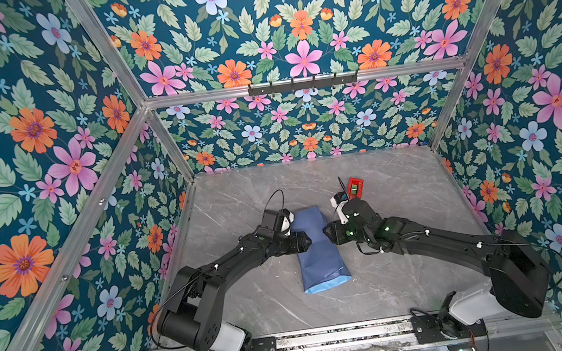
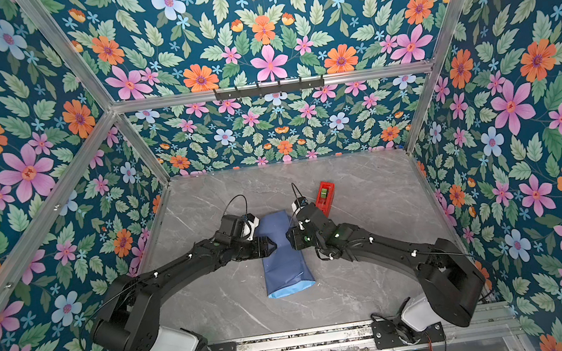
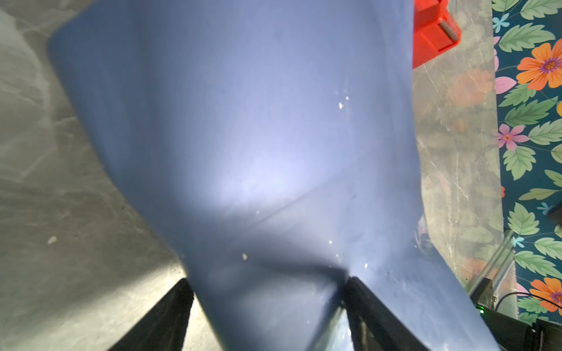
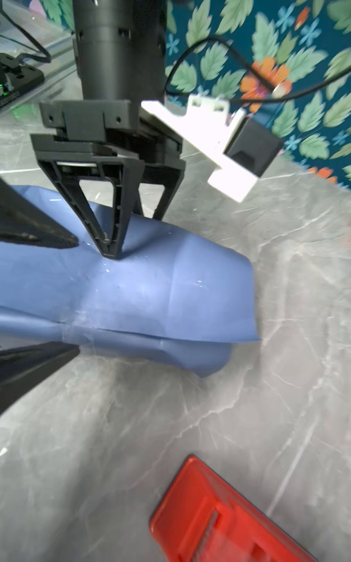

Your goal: Wrap the gift box in paper

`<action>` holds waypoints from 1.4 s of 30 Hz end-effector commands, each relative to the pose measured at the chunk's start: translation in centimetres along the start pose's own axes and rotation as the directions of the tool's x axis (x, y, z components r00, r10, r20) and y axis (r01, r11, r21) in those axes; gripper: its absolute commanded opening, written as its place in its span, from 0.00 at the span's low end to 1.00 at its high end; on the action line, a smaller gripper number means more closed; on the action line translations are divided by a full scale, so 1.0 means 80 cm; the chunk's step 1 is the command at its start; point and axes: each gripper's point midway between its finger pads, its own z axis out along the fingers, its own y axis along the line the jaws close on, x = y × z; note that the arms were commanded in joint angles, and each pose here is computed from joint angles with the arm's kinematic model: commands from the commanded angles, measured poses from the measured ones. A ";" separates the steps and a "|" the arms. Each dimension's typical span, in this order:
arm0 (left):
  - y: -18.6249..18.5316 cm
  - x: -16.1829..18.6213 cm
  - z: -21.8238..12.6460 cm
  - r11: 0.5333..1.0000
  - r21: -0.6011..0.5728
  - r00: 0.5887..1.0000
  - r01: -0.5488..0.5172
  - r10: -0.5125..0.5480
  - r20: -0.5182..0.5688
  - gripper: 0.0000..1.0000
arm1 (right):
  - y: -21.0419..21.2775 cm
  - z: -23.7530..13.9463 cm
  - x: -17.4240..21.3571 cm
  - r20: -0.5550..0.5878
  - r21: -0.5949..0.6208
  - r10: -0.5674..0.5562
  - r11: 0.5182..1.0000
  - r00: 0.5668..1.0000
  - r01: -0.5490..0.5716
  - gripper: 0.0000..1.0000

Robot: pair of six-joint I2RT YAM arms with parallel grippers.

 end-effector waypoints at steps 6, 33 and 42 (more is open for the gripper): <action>0.049 0.052 0.003 0.985 -0.175 0.989 0.010 -0.035 -0.143 0.80 | -0.009 0.020 0.025 -0.132 0.058 0.040 0.998 0.990 -0.032 0.49; 0.047 0.051 0.004 0.985 -0.170 0.989 0.009 -0.034 -0.143 0.80 | -0.014 0.071 0.044 -0.210 -0.088 0.228 0.964 0.951 -0.250 0.59; 0.041 0.044 0.004 0.988 -0.152 0.991 0.015 -0.035 -0.126 0.80 | -0.010 0.080 0.044 -0.239 -0.224 0.248 0.927 0.939 -0.302 0.71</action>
